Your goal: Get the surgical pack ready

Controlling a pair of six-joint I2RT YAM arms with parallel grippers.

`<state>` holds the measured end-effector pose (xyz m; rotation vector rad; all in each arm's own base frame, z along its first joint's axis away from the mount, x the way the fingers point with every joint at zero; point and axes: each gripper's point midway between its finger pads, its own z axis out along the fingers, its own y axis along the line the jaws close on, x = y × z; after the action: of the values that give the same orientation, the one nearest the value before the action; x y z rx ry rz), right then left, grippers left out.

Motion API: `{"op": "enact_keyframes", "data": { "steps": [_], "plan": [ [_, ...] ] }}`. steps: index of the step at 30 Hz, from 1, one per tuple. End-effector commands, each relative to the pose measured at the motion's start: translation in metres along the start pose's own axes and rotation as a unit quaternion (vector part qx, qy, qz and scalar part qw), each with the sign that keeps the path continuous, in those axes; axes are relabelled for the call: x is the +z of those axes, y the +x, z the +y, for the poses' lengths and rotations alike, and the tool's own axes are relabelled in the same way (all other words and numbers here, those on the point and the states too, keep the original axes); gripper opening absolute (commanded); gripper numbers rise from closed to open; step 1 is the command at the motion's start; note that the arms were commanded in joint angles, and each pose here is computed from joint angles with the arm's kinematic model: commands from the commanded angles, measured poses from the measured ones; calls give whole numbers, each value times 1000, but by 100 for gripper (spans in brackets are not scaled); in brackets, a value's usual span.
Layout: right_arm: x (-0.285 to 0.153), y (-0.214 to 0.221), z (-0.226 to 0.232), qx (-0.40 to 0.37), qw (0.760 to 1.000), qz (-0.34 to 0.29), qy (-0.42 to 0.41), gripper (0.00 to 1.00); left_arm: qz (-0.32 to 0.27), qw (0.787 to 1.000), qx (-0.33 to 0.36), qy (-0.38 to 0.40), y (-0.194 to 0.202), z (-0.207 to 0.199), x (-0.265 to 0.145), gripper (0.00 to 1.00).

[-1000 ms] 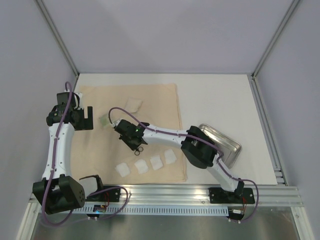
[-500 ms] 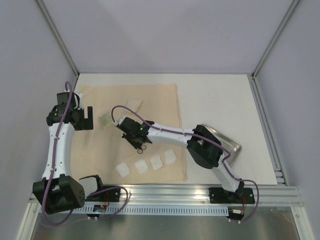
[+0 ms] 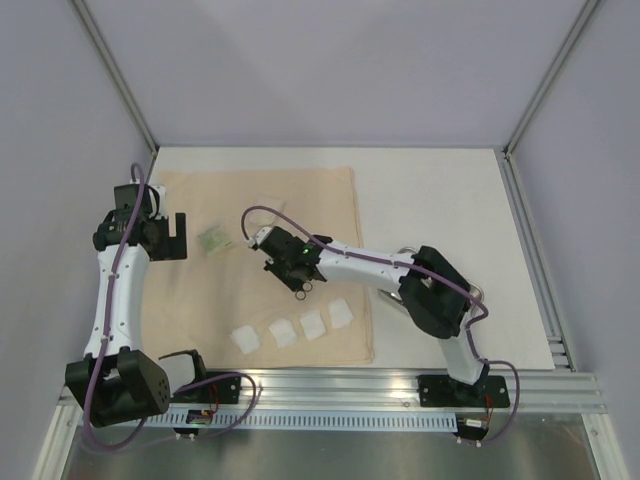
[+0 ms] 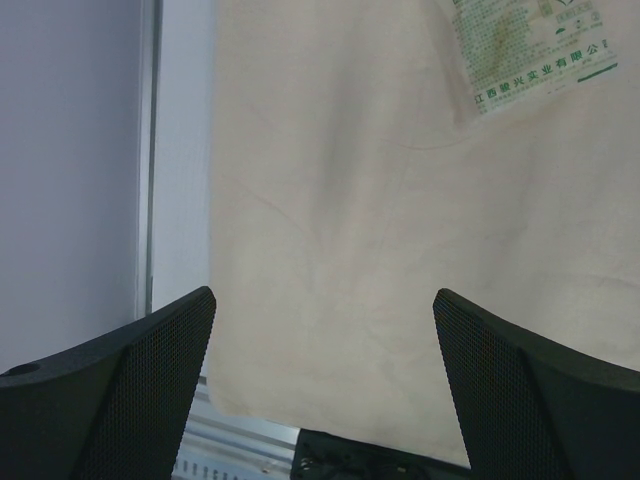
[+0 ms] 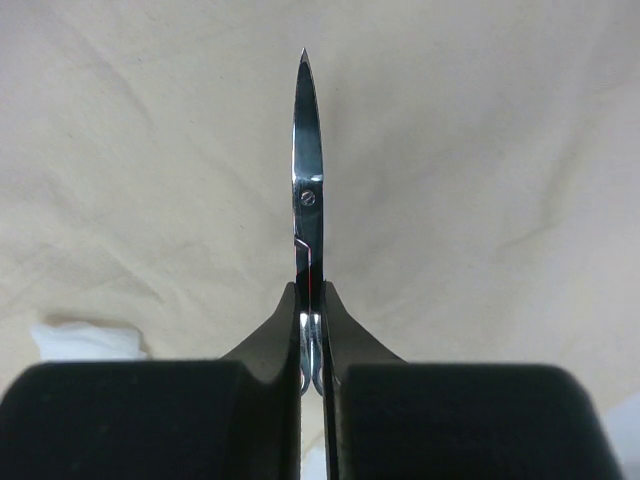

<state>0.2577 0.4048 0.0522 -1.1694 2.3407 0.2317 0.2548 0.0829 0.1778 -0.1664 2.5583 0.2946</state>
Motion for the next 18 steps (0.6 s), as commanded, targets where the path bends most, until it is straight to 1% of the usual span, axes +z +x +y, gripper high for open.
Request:
{"op": "enact_keyframes", "data": {
  "steps": [1, 3, 4, 6, 7, 9, 10, 11, 12, 17, 18],
  "plan": [
    [-43, -28, -21, -47, 997, -66, 14, 1, -7, 1000, -2, 6, -6, -1, 0, 100],
    [-56, -22, -31, -55, 996, -69, 16, 1, -10, 1000, -3, 5, -7, 0, -1, 100],
    [-54, -6, -34, -61, 997, -54, 13, 0, -8, 1000, -3, 5, -7, 0, -1, 100],
    [-67, 5, -48, -69, 996, -53, 19, 0, -7, 1000, -2, 5, -7, 0, -1, 100],
    [-66, 24, -52, -72, 997, -35, 18, 0, -7, 1000, -2, 6, -6, 0, -1, 100],
    [-83, 35, -67, -78, 996, -35, 23, 1, -3, 1000, -2, 5, -6, 0, 0, 100],
    [-82, 55, -72, -84, 996, -16, 26, 0, -3, 1000, -2, 5, -6, 0, 1, 100],
    [-96, 59, -81, -80, 996, -23, 35, 0, -3, 1000, -2, 5, -7, 0, 0, 100],
    [-100, 68, -88, -84, 995, -18, 41, 1, -1, 1000, -3, 5, -7, 0, 1, 100],
    [-133, 121, -135, -55, 994, 12, 98, 1, 3, 1000, -2, 6, -7, 0, 3, 100],
    [-138, 126, -140, -59, 992, 15, 107, 1, 3, 1000, -2, 7, -7, -1, 4, 100]
  ]
}}
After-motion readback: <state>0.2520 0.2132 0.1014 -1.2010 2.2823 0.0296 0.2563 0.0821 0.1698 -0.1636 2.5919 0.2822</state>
